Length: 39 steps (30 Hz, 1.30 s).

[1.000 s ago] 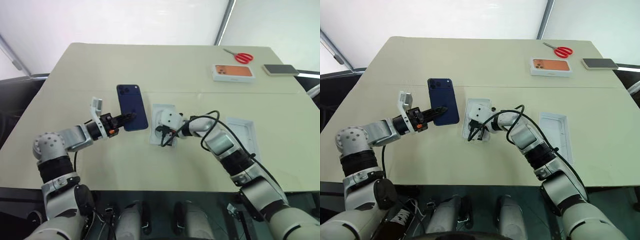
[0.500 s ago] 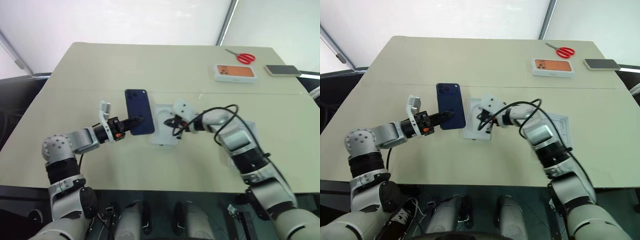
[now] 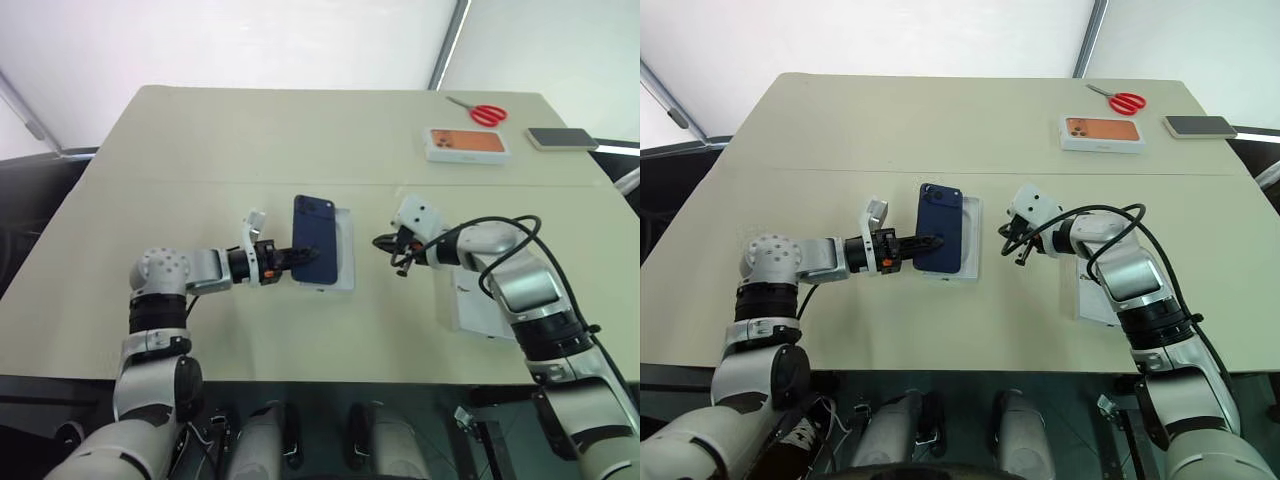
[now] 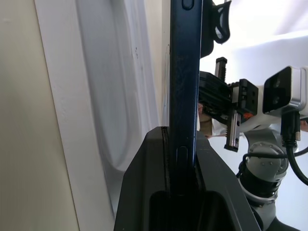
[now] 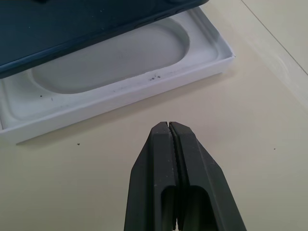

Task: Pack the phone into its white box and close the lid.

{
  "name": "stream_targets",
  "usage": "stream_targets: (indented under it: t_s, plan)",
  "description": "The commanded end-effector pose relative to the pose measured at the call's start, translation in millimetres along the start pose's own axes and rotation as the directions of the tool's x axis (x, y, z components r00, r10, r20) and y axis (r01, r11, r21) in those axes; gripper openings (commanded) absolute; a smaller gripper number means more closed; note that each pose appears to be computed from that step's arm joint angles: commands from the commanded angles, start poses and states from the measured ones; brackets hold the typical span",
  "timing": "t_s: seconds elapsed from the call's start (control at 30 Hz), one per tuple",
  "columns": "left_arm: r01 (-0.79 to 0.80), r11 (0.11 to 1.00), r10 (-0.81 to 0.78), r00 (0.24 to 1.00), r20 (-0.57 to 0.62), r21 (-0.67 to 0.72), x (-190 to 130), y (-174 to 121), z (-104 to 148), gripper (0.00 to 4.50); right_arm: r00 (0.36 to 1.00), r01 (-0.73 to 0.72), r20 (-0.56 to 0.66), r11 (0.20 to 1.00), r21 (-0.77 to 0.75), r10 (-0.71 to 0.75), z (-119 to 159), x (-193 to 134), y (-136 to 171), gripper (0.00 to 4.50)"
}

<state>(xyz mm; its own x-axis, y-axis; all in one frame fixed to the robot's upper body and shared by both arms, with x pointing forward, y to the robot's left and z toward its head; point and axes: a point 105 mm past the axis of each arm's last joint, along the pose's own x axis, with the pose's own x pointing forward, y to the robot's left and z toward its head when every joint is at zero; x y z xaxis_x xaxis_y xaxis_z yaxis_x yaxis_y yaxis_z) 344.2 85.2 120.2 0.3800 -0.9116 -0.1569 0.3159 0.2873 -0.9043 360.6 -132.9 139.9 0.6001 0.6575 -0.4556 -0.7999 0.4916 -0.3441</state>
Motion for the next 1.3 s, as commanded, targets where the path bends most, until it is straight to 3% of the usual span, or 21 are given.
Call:
stream_targets:
  t_s: [0.03,0.3,0.47,0.93,1.3]
  plan:
    - [0.052,0.998,-0.052,0.999,0.016,0.048,4,-15,13,0.0,0.999,0.028,0.037,0.998,-0.051,-0.026,15,-3,-3,0.04]
    - [0.049,0.998,-0.049,0.999,-0.004,0.041,13,-13,13,0.0,0.999,0.028,0.041,0.998,-0.056,-0.026,16,2,1,0.04]
    - [0.027,0.998,-0.025,0.999,-0.028,0.065,15,-12,11,2.28,0.999,0.027,0.041,0.997,-0.066,-0.024,17,3,1,0.0]
    - [0.005,0.989,0.002,0.999,-0.047,0.145,2,-19,14,2.28,0.998,0.022,0.053,0.998,-0.066,-0.019,22,10,0,0.0]
    - [-0.055,0.973,0.054,0.998,0.009,0.224,-23,-22,27,2.28,0.998,0.012,0.059,0.998,-0.069,-0.008,24,17,1,0.0]
